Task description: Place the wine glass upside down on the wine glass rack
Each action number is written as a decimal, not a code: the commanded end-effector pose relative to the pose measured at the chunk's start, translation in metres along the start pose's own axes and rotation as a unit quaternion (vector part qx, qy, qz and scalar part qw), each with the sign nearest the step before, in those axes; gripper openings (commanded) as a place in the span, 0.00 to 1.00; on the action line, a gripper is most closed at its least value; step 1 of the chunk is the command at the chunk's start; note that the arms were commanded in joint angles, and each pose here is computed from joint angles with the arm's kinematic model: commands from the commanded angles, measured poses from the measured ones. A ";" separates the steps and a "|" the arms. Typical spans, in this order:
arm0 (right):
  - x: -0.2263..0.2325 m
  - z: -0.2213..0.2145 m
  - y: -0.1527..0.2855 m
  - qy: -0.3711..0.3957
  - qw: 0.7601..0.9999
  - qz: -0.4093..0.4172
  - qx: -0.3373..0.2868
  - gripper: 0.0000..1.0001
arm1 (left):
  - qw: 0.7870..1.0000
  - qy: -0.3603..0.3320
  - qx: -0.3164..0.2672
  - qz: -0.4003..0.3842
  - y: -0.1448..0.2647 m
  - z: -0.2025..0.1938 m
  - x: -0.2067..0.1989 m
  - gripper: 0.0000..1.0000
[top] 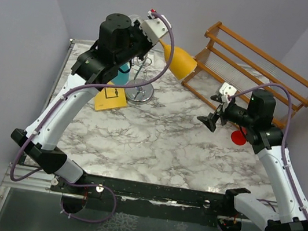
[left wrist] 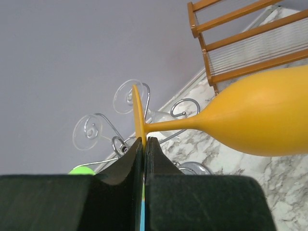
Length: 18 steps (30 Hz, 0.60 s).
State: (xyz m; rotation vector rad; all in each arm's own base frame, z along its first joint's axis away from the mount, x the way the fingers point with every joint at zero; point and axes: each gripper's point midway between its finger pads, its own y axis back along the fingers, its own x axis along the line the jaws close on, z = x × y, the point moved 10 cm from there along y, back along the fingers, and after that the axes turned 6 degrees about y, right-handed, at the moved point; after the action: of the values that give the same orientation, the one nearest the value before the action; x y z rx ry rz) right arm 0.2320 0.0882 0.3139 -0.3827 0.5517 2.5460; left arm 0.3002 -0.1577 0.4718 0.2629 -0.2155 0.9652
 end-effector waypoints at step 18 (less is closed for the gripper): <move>0.009 -0.008 -0.003 -0.007 0.999 0.000 -0.033 0.95 | 0.965 -0.229 0.093 0.082 -0.018 -0.013 -0.017 0.00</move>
State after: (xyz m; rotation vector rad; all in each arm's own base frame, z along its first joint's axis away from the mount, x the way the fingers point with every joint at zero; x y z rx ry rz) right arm 0.2265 0.0895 0.3004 -0.3729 0.4965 2.5548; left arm 0.3058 -0.1763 0.4531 0.5926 -0.5165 1.0593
